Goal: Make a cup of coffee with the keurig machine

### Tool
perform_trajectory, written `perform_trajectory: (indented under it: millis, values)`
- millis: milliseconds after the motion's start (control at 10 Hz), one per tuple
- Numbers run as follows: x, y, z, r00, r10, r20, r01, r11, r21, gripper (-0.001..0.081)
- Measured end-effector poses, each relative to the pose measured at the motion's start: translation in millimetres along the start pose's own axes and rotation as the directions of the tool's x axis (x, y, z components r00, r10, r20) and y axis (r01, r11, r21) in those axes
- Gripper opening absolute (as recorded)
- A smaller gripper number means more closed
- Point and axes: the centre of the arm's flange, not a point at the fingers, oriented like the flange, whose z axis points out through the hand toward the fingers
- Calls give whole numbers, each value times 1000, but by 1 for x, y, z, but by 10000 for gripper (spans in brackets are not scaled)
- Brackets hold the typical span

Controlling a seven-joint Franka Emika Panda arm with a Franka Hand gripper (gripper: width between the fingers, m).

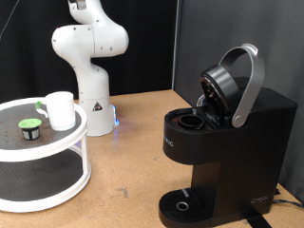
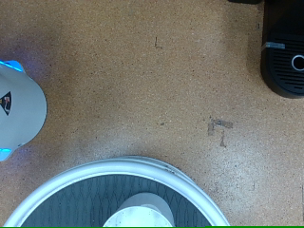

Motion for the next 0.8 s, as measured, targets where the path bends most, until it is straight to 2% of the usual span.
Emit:
perform_trajectory:
  millis: [100, 200, 300, 500, 600, 800]
  values:
    - [0, 0, 1, 1000, 2, -1, -2, 1000, 2, 807]
    - [0, 0, 3, 999, -40, -1, 40, 999, 10, 807]
    - [-5, 3, 7, 993, -121, -4, 121, 992, 31, 807]
    - [-29, 22, 17, 947, -319, -21, 320, 943, 93, 807]
    - [-41, 35, 21, 926, -376, -27, 377, 919, 115, 807]
    - [-54, 54, 21, 898, -438, -31, 439, 891, 117, 807]
